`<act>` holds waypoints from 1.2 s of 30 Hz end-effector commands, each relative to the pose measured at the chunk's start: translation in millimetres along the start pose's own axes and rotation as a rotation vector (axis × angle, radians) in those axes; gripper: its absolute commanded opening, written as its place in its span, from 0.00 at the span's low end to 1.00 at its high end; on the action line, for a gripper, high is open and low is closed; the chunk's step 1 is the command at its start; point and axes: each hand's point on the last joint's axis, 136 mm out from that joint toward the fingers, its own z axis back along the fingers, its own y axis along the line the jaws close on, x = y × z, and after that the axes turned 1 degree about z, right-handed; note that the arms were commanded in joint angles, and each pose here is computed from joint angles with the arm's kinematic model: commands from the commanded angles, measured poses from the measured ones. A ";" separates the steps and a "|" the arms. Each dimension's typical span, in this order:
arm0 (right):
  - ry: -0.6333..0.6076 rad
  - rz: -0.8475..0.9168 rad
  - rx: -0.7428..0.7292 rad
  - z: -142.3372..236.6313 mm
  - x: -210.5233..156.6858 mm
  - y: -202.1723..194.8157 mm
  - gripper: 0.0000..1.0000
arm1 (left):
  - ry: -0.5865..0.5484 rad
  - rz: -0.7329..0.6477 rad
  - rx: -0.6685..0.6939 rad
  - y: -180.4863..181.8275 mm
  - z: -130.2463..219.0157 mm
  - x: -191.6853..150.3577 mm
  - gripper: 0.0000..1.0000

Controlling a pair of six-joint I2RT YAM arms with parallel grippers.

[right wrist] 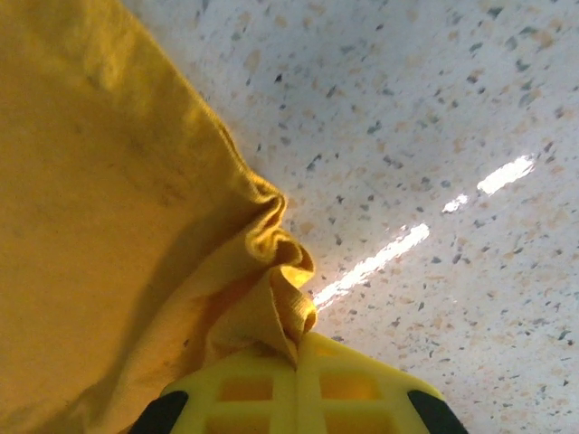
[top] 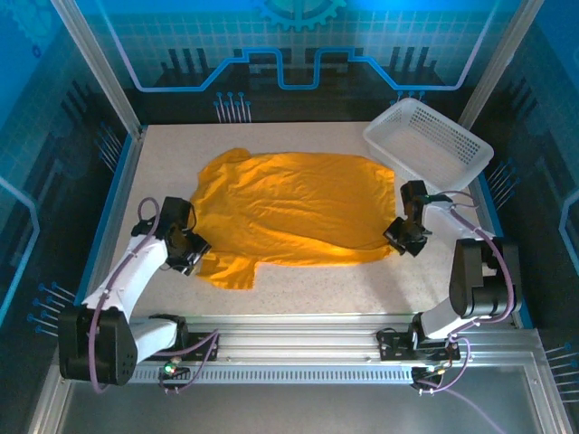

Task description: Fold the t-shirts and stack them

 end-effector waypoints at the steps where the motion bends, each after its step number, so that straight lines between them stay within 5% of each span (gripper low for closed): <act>1: 0.036 0.034 -0.011 -4.7 -10.8 0.1 0.00 | 0.062 0.000 0.128 42.0 -11.2 -22.7 0.46; 7: 0.049 0.048 -0.013 -8.6 -13.8 2.8 0.00 | 0.063 0.007 0.084 32.7 -30.2 -19.4 0.61; 12: 0.058 0.057 -0.011 -10.4 -15.9 3.5 0.00 | 0.014 0.050 0.027 14.7 -41.5 -4.0 0.62; 18: 0.043 0.070 0.008 -6.2 -16.2 7.7 0.00 | 0.122 0.083 0.013 17.2 -69.1 -23.7 0.36; 24: -0.042 0.157 0.062 21.5 -5.3 33.4 0.00 | 0.104 0.072 -0.032 0.5 -57.4 -16.2 0.00; 36: -0.330 0.319 0.358 150.2 31.0 120.2 0.00 | -0.117 0.126 -0.298 -76.6 55.3 33.3 0.00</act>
